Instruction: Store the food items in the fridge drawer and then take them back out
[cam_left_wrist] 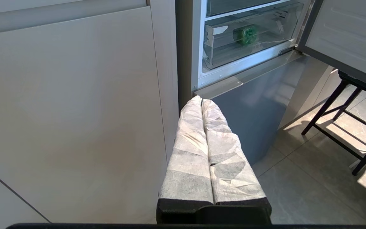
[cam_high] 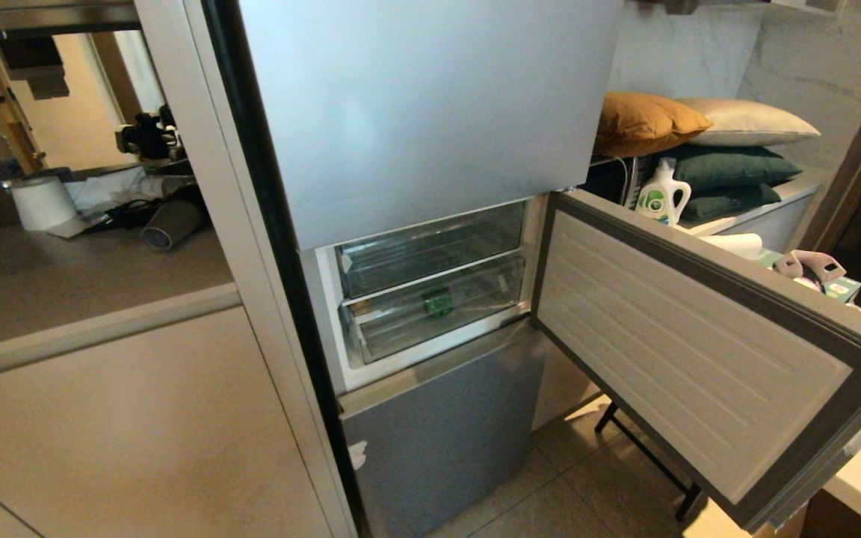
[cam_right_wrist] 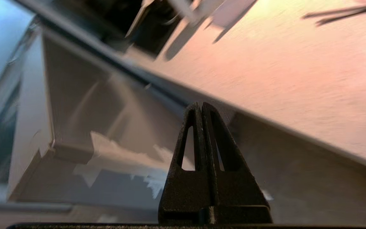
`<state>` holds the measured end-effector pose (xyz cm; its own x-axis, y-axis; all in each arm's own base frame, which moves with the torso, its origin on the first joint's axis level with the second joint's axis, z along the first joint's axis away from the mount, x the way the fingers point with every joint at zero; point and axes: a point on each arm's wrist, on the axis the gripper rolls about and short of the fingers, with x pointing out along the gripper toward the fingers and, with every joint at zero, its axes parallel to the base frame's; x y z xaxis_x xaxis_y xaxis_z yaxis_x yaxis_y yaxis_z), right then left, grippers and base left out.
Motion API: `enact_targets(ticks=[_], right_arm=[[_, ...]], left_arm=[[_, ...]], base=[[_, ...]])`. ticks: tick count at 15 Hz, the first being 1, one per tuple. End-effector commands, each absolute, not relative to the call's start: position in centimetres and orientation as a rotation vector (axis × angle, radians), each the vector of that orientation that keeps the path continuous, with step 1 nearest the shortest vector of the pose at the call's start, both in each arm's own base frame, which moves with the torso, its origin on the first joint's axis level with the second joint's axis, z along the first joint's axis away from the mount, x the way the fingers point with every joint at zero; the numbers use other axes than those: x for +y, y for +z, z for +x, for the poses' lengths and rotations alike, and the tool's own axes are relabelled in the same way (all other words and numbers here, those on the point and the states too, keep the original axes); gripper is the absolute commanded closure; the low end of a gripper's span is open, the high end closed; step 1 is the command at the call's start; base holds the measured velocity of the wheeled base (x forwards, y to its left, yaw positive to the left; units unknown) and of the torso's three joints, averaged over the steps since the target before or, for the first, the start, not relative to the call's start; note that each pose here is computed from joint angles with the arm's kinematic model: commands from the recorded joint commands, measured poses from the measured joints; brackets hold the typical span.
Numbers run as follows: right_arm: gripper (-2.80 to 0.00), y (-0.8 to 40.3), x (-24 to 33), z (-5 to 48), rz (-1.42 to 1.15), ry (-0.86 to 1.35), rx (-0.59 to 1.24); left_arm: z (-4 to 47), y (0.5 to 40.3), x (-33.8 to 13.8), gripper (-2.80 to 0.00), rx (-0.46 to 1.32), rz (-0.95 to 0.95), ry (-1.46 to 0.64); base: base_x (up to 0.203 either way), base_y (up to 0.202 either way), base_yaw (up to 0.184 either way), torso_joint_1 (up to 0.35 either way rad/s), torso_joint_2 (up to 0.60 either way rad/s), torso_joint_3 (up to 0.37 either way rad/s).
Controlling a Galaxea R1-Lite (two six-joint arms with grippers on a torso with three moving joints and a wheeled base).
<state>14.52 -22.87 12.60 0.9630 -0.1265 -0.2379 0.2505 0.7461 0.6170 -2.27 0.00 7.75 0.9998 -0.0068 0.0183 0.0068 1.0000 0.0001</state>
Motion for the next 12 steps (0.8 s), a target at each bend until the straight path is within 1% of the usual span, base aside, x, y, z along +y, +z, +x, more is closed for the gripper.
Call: enact_targets(ticks=[1,4,8,12], right_arm=[[0.0,11.4,-23.4,15.0,0.741,-0.16,0.21],[0.0,10.7,-22.9,15.7,0.77,-0.06,0.235],[0.0,9.7,-22.8,17.9,0.779,0.006,0.271],[0.0,9.6,-21.1,18.6,0.781,0.058,0.301]], left_arm=[[-2.2,7.5,0.0,0.0,-0.008,0.0,-0.007],[-2.2,7.5,0.0,0.0,-0.008,0.0,-0.006],[-2.2,7.5,0.0,0.0,-0.009,0.0,-0.006],[-2.2,7.5,0.0,0.0,-0.008,0.0,-0.007]], base=[[0.0,0.0,0.0,0.0,0.0,0.0],[0.0,0.0,0.0,0.0,0.0,0.0],[0.0,0.0,0.0,0.0,0.0,0.0],[0.0,0.0,0.0,0.0,0.0,0.0]])
